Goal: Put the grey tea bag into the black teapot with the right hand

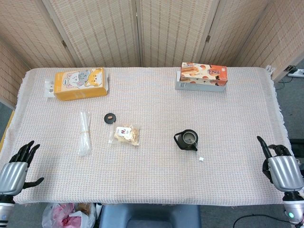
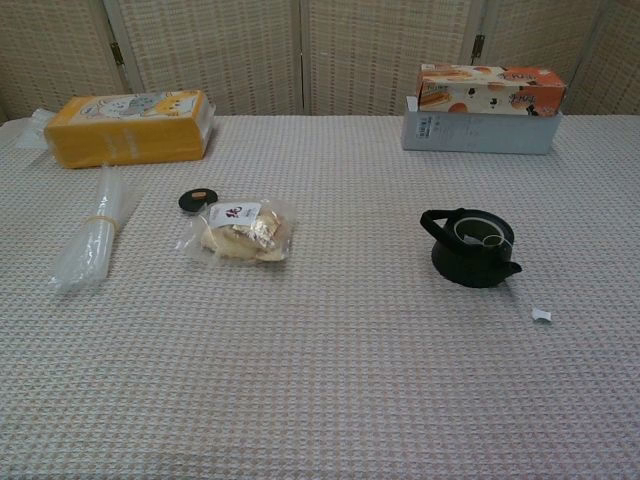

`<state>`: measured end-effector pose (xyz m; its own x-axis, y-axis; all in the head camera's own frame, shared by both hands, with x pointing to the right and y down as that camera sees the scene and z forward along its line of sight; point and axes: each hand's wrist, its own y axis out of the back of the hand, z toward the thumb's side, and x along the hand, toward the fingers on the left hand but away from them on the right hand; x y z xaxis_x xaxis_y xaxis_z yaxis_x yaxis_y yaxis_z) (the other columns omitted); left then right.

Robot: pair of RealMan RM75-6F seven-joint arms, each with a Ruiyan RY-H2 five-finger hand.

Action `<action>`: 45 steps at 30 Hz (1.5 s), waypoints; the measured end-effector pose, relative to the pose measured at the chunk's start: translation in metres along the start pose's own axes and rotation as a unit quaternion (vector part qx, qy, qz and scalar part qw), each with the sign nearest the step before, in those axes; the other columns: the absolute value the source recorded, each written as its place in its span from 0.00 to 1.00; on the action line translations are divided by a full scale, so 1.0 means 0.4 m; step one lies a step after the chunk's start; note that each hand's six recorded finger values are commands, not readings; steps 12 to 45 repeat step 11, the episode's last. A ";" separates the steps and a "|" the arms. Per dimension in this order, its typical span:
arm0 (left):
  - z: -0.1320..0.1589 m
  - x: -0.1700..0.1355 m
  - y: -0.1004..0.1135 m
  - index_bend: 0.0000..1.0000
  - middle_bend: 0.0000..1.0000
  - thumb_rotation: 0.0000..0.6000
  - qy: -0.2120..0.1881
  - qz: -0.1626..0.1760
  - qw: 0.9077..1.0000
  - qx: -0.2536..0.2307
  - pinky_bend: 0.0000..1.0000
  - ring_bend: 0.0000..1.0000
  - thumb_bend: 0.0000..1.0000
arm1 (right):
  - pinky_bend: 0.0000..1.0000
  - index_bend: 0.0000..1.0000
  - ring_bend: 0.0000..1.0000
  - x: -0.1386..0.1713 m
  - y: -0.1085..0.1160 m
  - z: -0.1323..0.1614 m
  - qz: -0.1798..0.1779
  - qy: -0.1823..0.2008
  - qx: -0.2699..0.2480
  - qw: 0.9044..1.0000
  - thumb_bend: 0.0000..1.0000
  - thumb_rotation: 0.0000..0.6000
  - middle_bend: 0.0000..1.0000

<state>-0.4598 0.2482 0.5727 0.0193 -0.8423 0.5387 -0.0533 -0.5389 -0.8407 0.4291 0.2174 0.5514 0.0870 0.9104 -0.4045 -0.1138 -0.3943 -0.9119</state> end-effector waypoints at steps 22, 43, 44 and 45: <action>-0.013 -0.008 0.006 0.00 0.00 1.00 0.003 0.002 1.000 -0.006 0.25 0.00 0.13 | 0.00 0.00 0.00 -0.017 -0.021 -0.003 0.038 0.017 -0.014 0.999 0.00 1.00 0.00; -0.013 -0.008 0.006 0.00 0.00 1.00 0.003 0.002 1.000 -0.006 0.25 0.00 0.13 | 0.00 0.00 0.00 -0.017 -0.021 -0.003 0.038 0.017 -0.014 0.999 0.00 1.00 0.00; -0.013 -0.008 0.006 0.00 0.00 1.00 0.003 0.002 1.000 -0.006 0.25 0.00 0.13 | 0.00 0.00 0.00 -0.017 -0.021 -0.003 0.038 0.017 -0.014 0.999 0.00 1.00 0.00; -0.013 -0.008 0.006 0.00 0.00 1.00 0.003 0.002 1.000 -0.006 0.25 0.00 0.13 | 0.00 0.00 0.00 -0.017 -0.021 -0.003 0.038 0.017 -0.014 0.999 0.00 1.00 0.00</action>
